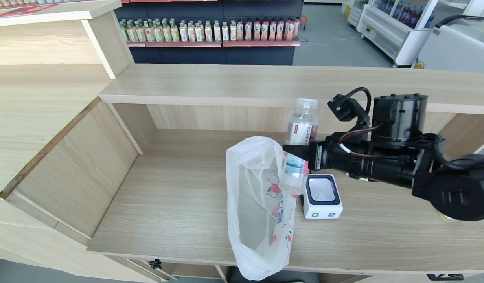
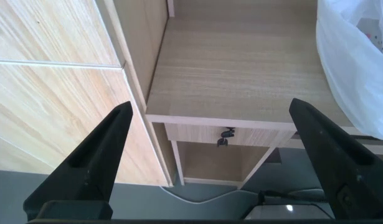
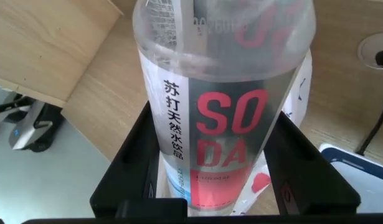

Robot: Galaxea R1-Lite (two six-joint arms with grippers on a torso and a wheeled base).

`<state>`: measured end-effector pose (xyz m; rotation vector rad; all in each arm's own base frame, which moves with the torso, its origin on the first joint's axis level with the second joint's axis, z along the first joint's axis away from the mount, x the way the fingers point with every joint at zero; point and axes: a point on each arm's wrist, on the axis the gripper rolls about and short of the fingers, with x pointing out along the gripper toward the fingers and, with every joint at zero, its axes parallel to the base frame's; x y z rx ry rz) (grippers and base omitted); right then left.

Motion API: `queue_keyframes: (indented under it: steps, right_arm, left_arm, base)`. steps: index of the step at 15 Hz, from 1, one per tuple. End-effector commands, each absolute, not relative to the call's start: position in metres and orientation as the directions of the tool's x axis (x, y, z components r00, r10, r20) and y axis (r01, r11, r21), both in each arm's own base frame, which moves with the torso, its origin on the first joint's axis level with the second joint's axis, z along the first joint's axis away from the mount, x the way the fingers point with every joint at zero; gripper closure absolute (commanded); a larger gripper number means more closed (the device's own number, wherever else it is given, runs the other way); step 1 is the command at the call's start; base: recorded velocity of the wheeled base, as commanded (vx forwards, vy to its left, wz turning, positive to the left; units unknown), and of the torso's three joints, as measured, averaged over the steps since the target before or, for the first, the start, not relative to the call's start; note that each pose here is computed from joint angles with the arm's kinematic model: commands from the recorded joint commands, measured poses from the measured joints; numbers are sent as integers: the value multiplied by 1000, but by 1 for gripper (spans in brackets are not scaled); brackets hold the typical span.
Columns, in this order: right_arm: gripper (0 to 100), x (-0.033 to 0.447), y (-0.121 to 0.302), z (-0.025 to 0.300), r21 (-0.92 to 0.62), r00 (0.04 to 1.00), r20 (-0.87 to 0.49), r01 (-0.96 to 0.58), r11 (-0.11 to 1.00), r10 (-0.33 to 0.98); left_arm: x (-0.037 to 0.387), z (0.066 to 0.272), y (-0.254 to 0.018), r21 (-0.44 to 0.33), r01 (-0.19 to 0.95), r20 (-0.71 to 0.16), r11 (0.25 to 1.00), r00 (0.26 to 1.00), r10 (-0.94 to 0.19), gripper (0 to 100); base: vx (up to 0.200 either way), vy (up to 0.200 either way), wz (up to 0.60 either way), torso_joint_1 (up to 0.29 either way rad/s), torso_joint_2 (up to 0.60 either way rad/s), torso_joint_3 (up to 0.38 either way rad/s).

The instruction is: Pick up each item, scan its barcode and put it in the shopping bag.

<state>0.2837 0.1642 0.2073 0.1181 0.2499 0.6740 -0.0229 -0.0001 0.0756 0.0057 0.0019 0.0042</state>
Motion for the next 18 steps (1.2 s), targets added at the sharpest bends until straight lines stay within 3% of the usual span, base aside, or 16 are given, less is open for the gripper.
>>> queue_keyframes:
  steps: [1, 6, 8, 18]
  right_arm:
    - [100, 304, 176, 176, 200, 727, -248, -608, 769, 640]
    - [100, 303, 195, 154, 231, 661, -276, -659, 716, 698]
    - [100, 297, 211, 147, 323, 629, -288, -646, 691, 722]
    - [100, 301, 218, 111, 327, 617, -381, -606, 725, 688]
  left_arm:
    - [-23, 76, 0, 6, -5, -2, 1000, 1000, 5, 0]
    - [-23, 76, 0, 6, -5, -2, 1000, 1000, 5, 0]
    - [-23, 76, 0, 6, -3, -2, 1000, 1000, 3, 0]
    - [-23, 76, 0, 6, -5, -2, 1000, 1000, 5, 0]
  base:
    - [0, 0, 0, 0, 0, 0]
    - [0, 0, 0, 0, 0, 0]
    - [0, 0, 0, 0, 0, 0]
    - [0, 0, 0, 0, 0, 0]
